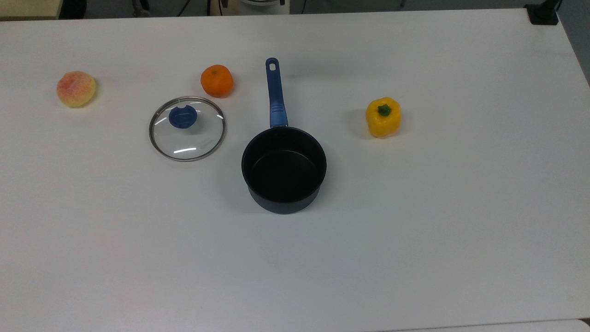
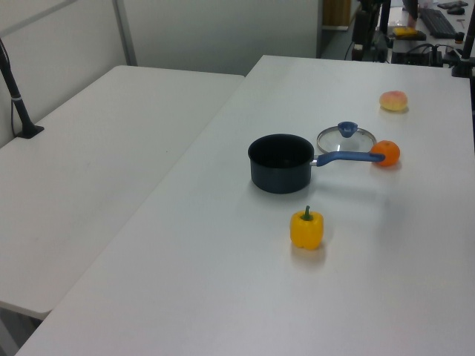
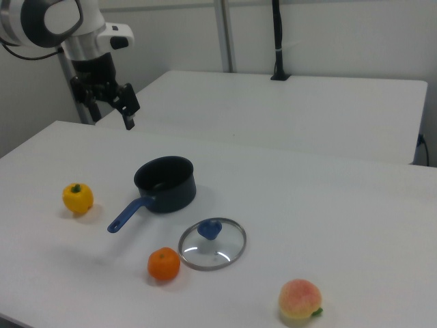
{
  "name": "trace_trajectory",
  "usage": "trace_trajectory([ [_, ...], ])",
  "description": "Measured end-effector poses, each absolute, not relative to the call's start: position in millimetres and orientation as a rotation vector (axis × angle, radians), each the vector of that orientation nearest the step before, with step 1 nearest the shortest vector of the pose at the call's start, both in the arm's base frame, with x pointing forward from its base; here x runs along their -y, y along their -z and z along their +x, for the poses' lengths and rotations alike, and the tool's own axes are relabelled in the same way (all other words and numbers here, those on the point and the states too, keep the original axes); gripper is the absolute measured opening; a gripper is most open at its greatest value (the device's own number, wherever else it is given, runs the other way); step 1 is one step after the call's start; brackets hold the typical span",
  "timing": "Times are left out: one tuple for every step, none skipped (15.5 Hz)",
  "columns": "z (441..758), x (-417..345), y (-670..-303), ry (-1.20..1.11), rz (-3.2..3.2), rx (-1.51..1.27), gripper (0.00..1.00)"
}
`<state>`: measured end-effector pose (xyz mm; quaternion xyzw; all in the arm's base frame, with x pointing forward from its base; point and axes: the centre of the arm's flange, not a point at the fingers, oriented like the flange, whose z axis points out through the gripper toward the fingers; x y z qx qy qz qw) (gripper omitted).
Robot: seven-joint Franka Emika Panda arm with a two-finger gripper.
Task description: Open lid
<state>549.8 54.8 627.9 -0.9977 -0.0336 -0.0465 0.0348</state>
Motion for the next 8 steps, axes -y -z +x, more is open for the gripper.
trace_trajectory([
  [553.3, -53.1, -630.0, 0.189, -3.072, 0.124, 1.0],
  [555.4, -51.0, -630.6, 0.211, -3.076, 0.146, 1.0],
  [556.5, -48.7, -630.2, 0.219, -3.078, 0.161, 1.0],
  [557.0, -46.7, -629.2, 0.216, -3.078, 0.166, 1.0],
  [557.4, -45.2, -627.5, 0.211, -3.079, 0.168, 1.0],
  [557.7, -44.3, -625.1, 0.204, -3.079, 0.166, 1.0],
  [557.8, -44.0, -622.8, 0.197, -3.08, 0.165, 1.0],
  [557.7, -43.8, -621.1, 0.192, -3.08, 0.165, 1.0],
])
